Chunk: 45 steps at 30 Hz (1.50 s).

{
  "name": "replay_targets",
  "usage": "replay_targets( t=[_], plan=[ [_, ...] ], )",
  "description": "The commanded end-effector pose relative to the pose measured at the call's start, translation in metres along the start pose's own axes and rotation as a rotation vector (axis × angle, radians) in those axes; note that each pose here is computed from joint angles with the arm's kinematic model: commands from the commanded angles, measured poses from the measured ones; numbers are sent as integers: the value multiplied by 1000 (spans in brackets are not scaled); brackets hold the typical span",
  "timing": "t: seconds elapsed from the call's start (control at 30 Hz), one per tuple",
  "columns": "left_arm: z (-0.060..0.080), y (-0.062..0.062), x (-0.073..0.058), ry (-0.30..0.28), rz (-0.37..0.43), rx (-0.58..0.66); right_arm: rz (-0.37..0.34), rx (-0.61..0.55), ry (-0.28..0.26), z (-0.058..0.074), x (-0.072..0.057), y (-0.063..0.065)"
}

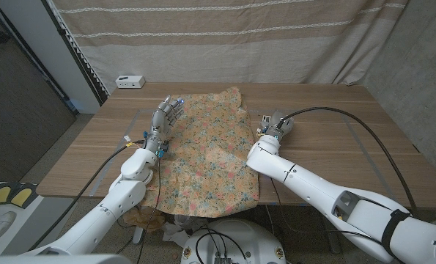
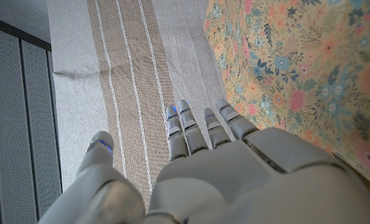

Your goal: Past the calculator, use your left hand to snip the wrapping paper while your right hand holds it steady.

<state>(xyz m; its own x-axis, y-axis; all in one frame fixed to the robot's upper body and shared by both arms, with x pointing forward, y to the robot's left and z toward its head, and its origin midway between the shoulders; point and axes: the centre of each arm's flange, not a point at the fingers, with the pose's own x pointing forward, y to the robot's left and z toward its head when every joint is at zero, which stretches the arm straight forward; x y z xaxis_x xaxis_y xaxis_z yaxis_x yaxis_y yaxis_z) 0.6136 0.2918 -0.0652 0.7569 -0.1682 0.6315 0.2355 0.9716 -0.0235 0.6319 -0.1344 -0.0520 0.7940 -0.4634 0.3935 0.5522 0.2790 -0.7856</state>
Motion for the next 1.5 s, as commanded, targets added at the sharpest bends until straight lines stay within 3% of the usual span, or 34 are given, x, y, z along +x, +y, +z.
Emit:
replay_targets(
  t=[0.03, 0.4, 1.07, 1.5],
  plan=[
    [-1, 1, 1, 0, 0, -2, -21, -54, -3, 3, 0, 5],
    [-2, 3, 3, 2, 5, -2, -11, -84, 10, 4, 5, 14],
    [-5, 5, 8, 6, 2, -9, -35, -48, 55, -2, 11, 16],
    [-5, 4, 8, 6, 4, -9, -48, -33, 49, -3, 12, 17]
  ],
)
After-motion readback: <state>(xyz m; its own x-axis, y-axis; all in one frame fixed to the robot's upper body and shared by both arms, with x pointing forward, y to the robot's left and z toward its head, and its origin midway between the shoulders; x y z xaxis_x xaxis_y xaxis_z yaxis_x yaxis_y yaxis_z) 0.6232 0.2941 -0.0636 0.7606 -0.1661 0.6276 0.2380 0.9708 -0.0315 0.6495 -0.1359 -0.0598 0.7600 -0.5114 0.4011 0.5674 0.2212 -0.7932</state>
